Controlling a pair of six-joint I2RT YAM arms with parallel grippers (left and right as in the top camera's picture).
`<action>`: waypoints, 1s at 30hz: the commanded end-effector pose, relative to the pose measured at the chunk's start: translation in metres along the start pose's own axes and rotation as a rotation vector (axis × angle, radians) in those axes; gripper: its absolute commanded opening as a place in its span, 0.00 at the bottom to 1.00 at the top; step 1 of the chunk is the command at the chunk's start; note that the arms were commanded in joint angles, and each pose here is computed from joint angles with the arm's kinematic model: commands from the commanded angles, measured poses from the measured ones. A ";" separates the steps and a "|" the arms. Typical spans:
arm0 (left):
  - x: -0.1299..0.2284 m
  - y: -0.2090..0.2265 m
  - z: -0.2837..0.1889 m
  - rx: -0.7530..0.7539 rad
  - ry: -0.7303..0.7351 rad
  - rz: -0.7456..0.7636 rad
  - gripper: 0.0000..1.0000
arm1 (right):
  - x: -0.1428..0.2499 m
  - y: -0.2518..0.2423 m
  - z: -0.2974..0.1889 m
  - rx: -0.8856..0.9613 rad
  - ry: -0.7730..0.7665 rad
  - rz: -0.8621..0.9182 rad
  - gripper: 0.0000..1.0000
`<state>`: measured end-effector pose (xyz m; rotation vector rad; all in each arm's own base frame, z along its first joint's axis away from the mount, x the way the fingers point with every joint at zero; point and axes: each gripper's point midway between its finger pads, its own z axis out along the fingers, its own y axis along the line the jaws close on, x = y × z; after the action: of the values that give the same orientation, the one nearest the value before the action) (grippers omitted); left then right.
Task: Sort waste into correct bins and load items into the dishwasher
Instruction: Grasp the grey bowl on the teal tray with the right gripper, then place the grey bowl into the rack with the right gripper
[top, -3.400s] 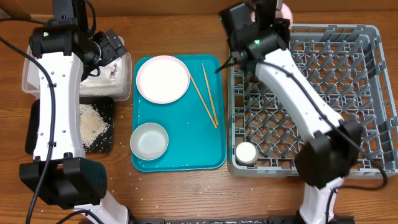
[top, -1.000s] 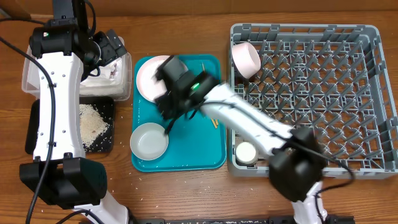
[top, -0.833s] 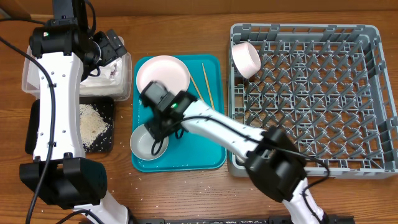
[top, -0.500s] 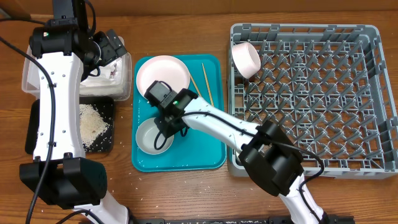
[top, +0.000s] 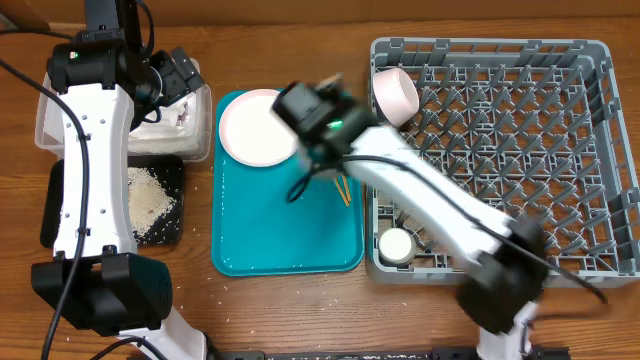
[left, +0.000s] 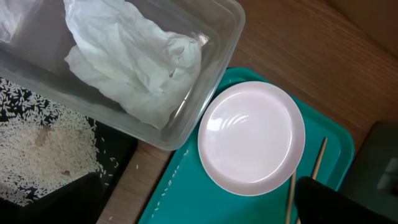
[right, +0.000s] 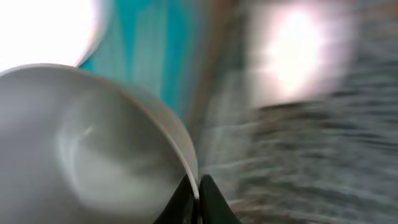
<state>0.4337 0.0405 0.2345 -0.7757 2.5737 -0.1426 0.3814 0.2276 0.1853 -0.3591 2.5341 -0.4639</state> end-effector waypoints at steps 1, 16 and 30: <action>-0.005 -0.002 -0.011 0.009 -0.032 0.023 1.00 | -0.042 -0.124 -0.073 0.468 -0.305 0.221 0.04; -0.005 -0.002 -0.011 0.009 -0.032 0.022 1.00 | 0.035 -0.145 0.008 0.727 -0.122 0.043 0.04; -0.005 -0.002 -0.011 0.010 -0.032 0.024 1.00 | 0.069 -0.099 0.034 0.629 -0.098 -0.037 0.04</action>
<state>0.4337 0.0405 0.2345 -0.7757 2.5737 -0.1426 0.3693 0.0893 0.1760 -0.1225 2.1035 -1.2357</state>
